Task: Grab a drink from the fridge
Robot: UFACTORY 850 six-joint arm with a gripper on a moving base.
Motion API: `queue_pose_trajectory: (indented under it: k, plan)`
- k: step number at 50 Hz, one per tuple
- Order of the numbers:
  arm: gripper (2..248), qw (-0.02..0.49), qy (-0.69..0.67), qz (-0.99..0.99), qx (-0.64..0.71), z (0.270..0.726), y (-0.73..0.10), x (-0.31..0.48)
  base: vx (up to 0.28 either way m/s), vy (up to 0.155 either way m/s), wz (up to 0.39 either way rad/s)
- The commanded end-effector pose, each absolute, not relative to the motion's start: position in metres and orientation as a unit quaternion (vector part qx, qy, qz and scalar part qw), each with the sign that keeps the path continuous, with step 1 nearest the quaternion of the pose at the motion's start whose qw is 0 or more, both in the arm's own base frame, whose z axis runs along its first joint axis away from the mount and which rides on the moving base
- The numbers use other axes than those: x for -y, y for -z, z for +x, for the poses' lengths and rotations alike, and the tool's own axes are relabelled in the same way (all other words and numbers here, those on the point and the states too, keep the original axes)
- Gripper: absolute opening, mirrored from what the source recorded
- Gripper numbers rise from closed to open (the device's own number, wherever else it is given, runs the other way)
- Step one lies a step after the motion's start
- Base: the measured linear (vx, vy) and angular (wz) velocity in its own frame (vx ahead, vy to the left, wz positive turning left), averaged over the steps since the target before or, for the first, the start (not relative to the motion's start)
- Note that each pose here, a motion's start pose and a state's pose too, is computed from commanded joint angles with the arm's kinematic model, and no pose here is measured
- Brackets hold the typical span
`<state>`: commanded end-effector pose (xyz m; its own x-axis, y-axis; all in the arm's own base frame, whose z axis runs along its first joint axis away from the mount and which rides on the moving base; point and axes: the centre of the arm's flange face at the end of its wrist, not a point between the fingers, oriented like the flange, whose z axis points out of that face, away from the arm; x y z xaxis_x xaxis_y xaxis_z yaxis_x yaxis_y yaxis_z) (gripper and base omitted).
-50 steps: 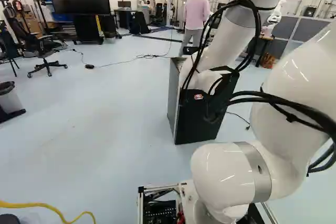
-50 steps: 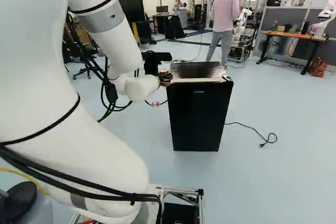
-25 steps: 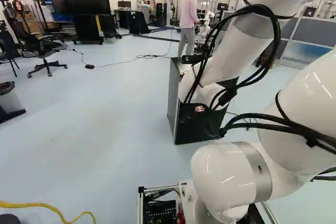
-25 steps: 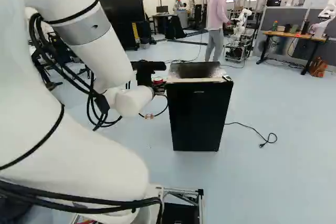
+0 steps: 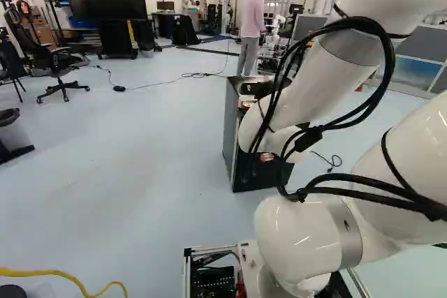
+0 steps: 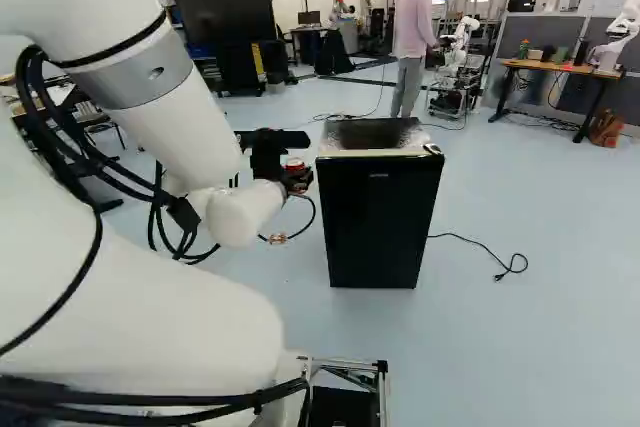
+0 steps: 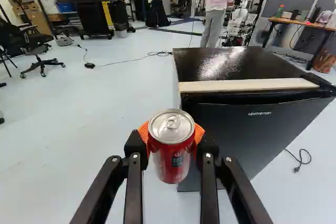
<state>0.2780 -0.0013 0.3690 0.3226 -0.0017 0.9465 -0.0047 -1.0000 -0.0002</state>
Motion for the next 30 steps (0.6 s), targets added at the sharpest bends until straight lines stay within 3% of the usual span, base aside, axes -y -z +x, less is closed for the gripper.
queue_pose_trajectory:
  k: [30]
  plan:
    - [98,0.0,-0.581,0.814,0.0,0.2703,-0.3656,0.0,0.0,0.0,0.0]
